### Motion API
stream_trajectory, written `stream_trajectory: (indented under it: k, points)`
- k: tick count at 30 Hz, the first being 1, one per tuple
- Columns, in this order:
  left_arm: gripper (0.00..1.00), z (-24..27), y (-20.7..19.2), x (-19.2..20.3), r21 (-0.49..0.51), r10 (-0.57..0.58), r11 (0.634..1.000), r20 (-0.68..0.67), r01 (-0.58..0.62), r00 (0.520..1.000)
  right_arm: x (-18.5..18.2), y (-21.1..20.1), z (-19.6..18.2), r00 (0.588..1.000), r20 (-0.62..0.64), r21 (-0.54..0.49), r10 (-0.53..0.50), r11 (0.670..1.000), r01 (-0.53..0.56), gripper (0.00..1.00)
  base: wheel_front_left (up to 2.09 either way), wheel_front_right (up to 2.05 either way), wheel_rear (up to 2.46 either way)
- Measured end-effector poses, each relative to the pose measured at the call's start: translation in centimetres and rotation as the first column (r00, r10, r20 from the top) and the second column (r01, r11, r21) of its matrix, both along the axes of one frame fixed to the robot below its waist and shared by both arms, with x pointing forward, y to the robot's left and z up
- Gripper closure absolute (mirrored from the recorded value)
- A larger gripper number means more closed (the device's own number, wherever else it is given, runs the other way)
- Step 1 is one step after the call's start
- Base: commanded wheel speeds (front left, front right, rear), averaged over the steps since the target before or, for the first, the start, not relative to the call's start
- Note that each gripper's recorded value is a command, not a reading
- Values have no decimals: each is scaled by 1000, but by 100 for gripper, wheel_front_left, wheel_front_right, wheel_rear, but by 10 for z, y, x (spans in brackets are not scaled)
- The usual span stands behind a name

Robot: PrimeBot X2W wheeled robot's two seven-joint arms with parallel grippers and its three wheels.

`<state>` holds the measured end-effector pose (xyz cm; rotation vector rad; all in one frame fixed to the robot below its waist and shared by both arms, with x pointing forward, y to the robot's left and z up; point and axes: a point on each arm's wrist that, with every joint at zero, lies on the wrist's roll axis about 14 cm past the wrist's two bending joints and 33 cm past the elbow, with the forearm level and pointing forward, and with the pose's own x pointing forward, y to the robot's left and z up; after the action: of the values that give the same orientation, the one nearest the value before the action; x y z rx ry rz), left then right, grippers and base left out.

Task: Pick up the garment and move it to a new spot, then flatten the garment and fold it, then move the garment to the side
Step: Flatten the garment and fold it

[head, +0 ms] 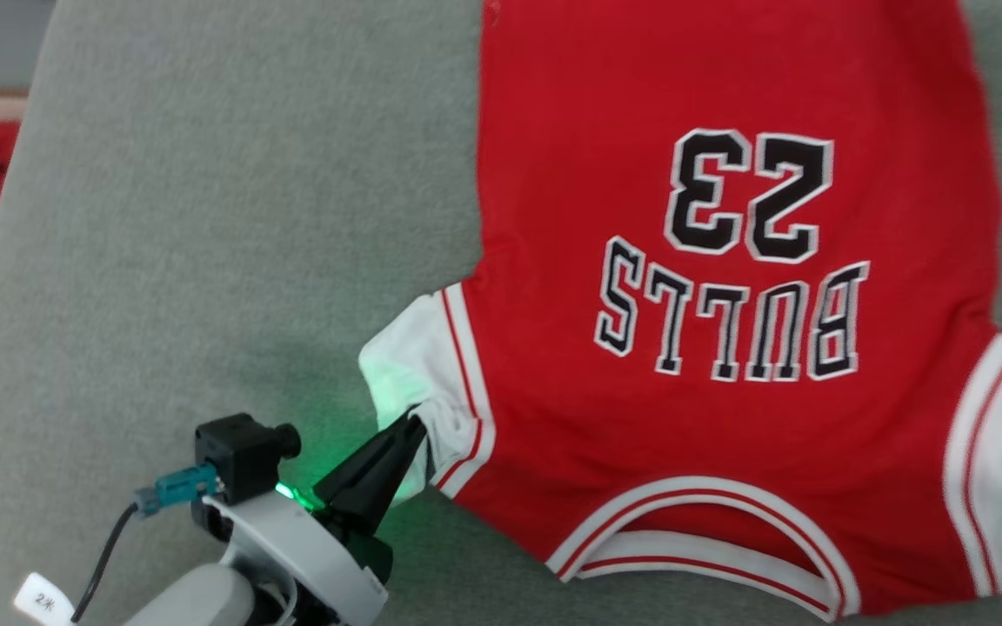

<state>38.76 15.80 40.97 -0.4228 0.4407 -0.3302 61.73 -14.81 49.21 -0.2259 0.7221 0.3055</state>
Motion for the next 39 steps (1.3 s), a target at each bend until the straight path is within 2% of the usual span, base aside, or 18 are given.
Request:
stream_trajectory:
  k: [5, 14, 17, 18, 19, 20, 21, 30, 39]
  points:
    - [100, -6, 4, 3, 8, 7, 1000, -3, -7, 1000, 32, 7, -25, 993, -113, -78, -25, 997, 16, 0, 0, 0, 0]
    - [100, -28, 13, 2, 16, 41, 999, -55, -40, 998, 57, 39, -97, 966, -257, -98, -20, 995, -5, 0, 0, 0, 0]
    - [100, -33, 14, 4, 16, 44, 999, -62, -43, 997, 66, 50, -109, 967, -256, -81, -9, 997, -12, 0, 0, 0, 0]
    - [100, -35, 15, 4, 16, 45, 999, -65, -44, 997, 68, 52, -113, 966, -260, -83, -6, 996, -16, 13, 0, 0, 0]
    - [100, -36, 15, 4, 17, 46, 999, -68, -45, 997, 69, 54, -117, 964, -266, -83, -4, 996, -18, 56, 0, 0, 0]
    - [100, -37, 16, 5, 17, 47, 999, -68, -46, 997, 70, 56, -119, 962, -272, -84, -1, 996, -22, 84, 0, 0, 0]
    - [100, -38, 16, 5, 17, 46, 999, -70, -45, 996, 71, 58, -121, 961, -277, -84, 1, 996, -25, 100, 0, 0, 0]
    - [100, -37, 16, 7, 20, 39, 999, -53, -38, 998, 70, 64, -116, 965, -264, -24, 6, 1000, -13, 100, 0, 0, 0]
    - [100, -14, 27, 15, 33, 66, 997, 12, -67, 998, 40, 33, -98, 971, -238, 5, -7, 1000, 8, 100, 0, 0, 0]
